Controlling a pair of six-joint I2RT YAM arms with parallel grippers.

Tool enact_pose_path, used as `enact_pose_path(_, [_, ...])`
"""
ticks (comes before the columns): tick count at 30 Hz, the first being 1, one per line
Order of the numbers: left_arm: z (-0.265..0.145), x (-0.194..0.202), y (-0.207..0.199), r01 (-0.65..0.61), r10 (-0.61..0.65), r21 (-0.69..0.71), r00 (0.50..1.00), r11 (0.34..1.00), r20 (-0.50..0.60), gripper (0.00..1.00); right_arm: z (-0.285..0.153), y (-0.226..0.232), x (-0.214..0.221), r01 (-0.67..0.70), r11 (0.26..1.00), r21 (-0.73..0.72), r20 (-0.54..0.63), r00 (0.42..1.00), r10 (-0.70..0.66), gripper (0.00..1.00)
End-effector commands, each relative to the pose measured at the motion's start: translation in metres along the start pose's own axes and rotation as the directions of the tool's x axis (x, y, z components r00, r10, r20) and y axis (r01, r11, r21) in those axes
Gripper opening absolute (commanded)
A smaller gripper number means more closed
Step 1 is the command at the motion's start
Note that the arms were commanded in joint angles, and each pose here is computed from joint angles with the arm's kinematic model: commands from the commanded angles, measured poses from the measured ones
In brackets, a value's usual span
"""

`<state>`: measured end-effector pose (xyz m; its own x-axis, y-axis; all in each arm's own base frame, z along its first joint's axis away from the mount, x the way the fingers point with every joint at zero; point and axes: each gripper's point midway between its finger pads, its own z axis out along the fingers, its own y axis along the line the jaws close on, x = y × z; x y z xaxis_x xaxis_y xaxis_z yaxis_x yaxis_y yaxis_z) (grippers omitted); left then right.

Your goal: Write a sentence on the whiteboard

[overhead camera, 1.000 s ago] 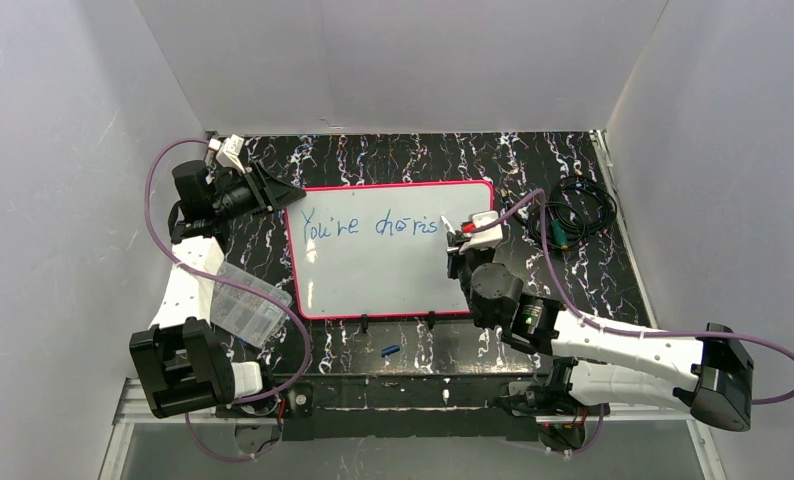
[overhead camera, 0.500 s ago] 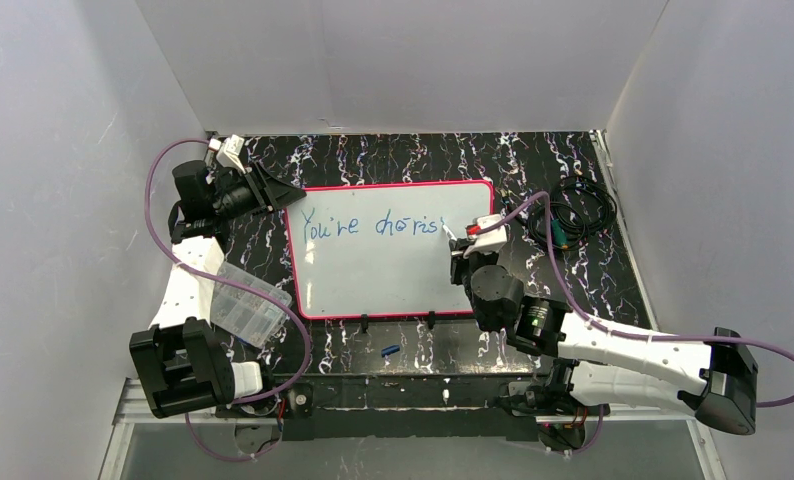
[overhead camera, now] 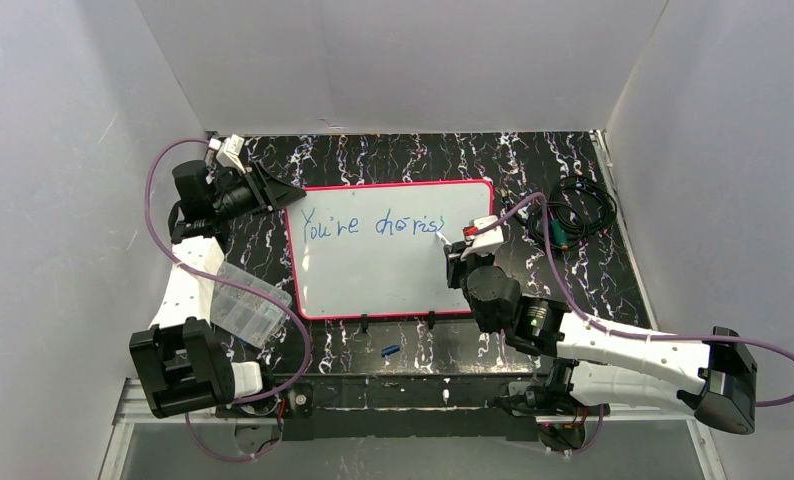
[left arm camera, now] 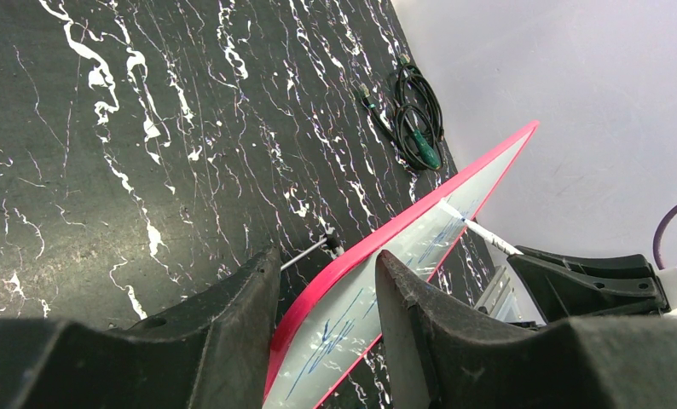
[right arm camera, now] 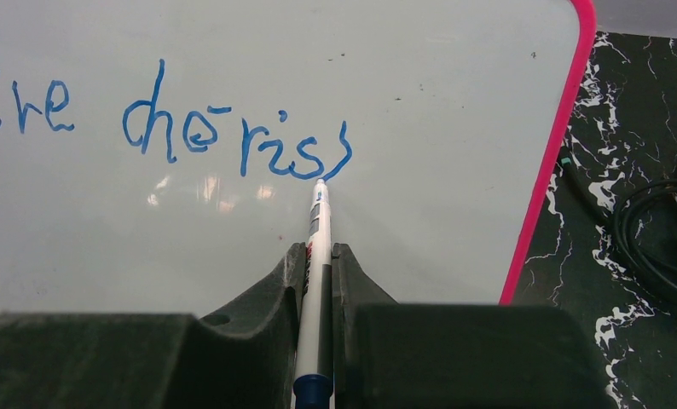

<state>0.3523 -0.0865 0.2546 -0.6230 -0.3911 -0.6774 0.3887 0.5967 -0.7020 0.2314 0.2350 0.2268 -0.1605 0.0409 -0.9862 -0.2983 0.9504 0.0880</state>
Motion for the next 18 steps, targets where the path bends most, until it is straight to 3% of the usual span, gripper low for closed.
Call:
enact_pose_path(1, [-0.004, 0.003, -0.016, -0.021, 0.022, 0.046, 1.0, 0.999, -0.012, 0.43, 0.001, -0.005, 0.0, -0.014, 1.0, 0.026, 0.013, 1.0, 0.014, 0.01])
enact_pose_path(10, [-0.004, 0.003, -0.016, -0.02, 0.02, 0.044, 1.0, 0.999, -0.012, 0.43, 0.0, -0.018, -0.02, -0.042, 0.995, 0.088, 0.085, 0.996, 0.035, 0.01])
enact_pose_path(18, [-0.004, 0.003, -0.015, -0.02, 0.02, 0.045, 1.0, 0.999, -0.012, 0.43, -0.002, -0.024, -0.019, -0.032, 0.993, 0.117, 0.078, 0.997, 0.023, 0.01])
